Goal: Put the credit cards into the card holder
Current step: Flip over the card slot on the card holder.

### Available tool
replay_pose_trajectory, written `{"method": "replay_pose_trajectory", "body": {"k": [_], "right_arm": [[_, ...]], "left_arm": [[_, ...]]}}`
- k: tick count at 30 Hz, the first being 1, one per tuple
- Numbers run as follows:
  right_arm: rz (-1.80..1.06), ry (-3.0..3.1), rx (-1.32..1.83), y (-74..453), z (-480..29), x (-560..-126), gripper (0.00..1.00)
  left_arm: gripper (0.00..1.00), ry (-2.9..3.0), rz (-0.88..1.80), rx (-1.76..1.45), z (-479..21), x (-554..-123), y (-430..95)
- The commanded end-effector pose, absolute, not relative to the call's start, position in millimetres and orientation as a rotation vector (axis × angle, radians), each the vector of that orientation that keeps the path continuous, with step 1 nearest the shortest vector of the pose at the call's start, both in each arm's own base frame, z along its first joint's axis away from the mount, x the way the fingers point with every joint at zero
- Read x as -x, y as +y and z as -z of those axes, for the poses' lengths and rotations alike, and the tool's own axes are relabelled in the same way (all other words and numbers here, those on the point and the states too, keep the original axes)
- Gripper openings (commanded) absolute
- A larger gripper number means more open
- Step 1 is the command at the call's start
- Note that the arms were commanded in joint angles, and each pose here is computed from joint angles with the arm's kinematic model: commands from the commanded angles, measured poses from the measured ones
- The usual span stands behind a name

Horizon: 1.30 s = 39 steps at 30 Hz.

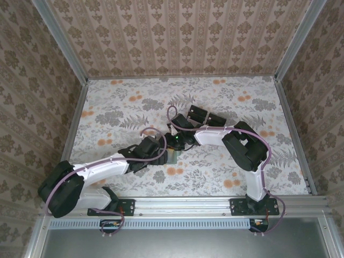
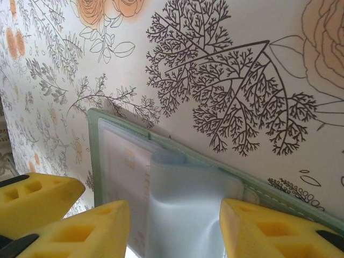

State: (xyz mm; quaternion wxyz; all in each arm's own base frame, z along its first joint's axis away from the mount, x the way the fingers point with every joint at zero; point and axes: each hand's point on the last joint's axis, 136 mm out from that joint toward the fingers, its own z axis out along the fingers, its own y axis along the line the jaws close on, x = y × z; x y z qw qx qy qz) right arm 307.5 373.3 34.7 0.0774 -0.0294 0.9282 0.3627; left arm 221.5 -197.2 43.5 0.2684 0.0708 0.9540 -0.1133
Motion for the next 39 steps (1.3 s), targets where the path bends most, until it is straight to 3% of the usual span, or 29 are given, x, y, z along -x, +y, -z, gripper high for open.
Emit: {"method": "replay_pose_trajectory", "body": {"k": [1,19,39], "right_arm": [[-1.076,2.841,0.067,367,-23,-295,0.50],[-1.049,2.738,0.052,349,-63,-304,0.54],[-1.035,2.772,0.054,356,-48,-296,0.55]], "left_arm": [[1.00,2.552,0.272,-0.216,-46,-227,-200],[1.00,2.603,0.126,-0.160,-26,-219,-173],[1.00,2.613,0.132,-0.132,-21,-219,-167]]}}
